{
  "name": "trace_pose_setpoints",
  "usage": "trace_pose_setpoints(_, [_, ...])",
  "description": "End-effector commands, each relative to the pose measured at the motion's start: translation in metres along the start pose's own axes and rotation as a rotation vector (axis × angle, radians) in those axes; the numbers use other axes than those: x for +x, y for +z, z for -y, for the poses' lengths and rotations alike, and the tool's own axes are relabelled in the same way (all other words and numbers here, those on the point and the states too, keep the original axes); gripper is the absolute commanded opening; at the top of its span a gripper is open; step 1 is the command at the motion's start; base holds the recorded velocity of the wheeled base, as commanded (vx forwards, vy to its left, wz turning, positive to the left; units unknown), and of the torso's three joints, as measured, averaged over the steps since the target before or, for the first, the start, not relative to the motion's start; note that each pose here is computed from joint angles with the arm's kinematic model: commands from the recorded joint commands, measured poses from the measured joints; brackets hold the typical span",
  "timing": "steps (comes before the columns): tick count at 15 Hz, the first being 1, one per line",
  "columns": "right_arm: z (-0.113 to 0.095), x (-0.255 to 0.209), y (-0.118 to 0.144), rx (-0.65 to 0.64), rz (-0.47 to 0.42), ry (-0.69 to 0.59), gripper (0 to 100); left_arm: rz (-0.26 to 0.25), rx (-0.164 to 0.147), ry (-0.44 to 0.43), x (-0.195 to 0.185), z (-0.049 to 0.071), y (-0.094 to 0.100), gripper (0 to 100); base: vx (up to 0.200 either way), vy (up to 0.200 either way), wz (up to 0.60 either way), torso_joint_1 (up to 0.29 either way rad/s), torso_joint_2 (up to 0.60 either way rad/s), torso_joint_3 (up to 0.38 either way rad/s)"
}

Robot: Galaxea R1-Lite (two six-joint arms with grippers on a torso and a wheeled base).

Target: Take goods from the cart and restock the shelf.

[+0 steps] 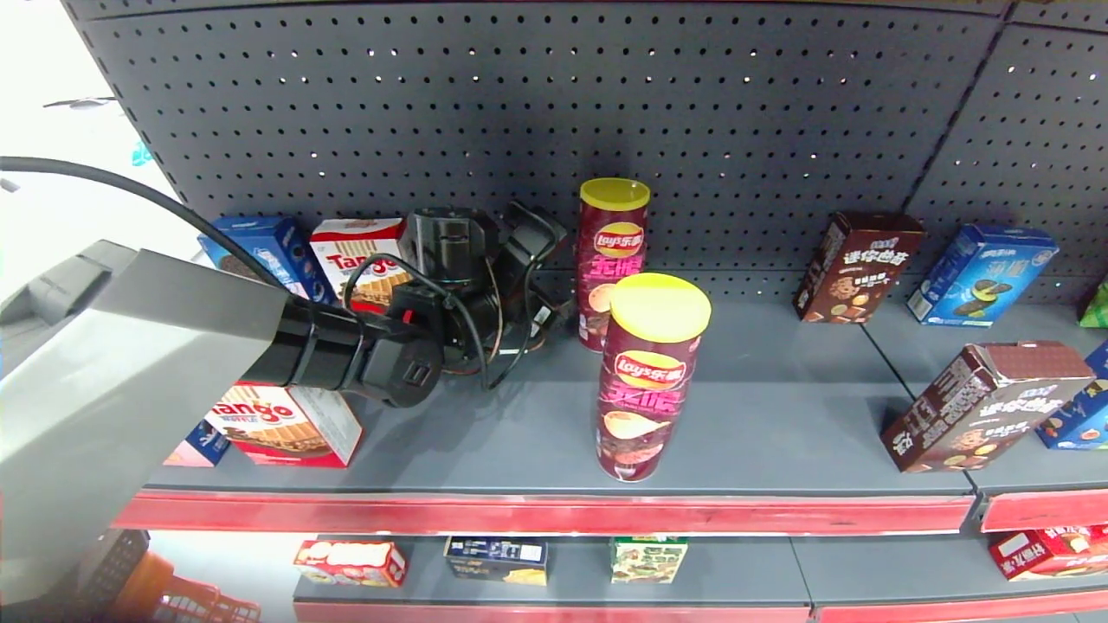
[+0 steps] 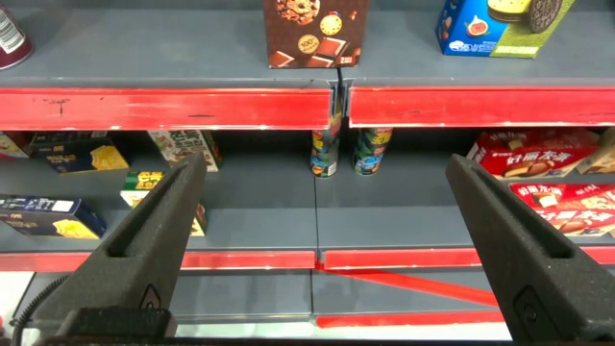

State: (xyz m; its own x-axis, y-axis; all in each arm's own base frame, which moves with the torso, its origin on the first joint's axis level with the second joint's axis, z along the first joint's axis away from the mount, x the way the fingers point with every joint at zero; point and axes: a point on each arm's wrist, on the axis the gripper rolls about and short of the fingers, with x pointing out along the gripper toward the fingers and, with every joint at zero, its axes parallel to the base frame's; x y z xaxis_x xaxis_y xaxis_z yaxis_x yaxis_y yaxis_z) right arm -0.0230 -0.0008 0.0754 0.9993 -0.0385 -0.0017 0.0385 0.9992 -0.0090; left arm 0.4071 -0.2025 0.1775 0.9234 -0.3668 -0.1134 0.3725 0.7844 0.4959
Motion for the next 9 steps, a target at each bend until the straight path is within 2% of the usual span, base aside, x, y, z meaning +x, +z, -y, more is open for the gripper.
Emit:
trace_pose_setpoints(1, [0.0, 0.0, 0.0, 0.0, -0.001, -0.001, 100, -0.001, -0.001, 0.003, 0.001, -0.001, -0.001, 100, 0.0, 0.0, 0.0, 0.0, 0.0, 0.0])
trace_pose_setpoints(3, [0.0, 0.0, 0.0, 0.0, -0.001, 0.0, 100, 0.006, -0.004, 0.024, -0.003, -0.011, 0.001, 100, 0.0, 0.0, 0.0, 0.0, 0.0, 0.0])
trace_pose_setpoints(5, [0.0, 0.0, 0.0, 0.0, -0.001, -0.001, 100, 0.03, -0.011, 0.069, -0.018, -0.032, 0.013, 100, 0.0, 0.0, 0.0, 0.0, 0.0, 0.0])
trace_pose_setpoints(8, [0.0, 0.0, 0.0, 0.0, -0.001, 0.0, 100, 0.069, -0.081, 0.12, -0.043, -0.043, 0.037, 100, 0.0, 0.0, 0.0, 0.0, 0.0, 0.0])
trace_pose_setpoints(9, [0.0, 0.0, 0.0, 0.0, -0.001, 0.0, 100, 0.08, -0.118, 0.139, -0.065, -0.049, 0.046, 100, 0.0, 0.0, 0.0, 0.0, 0.0, 0.0])
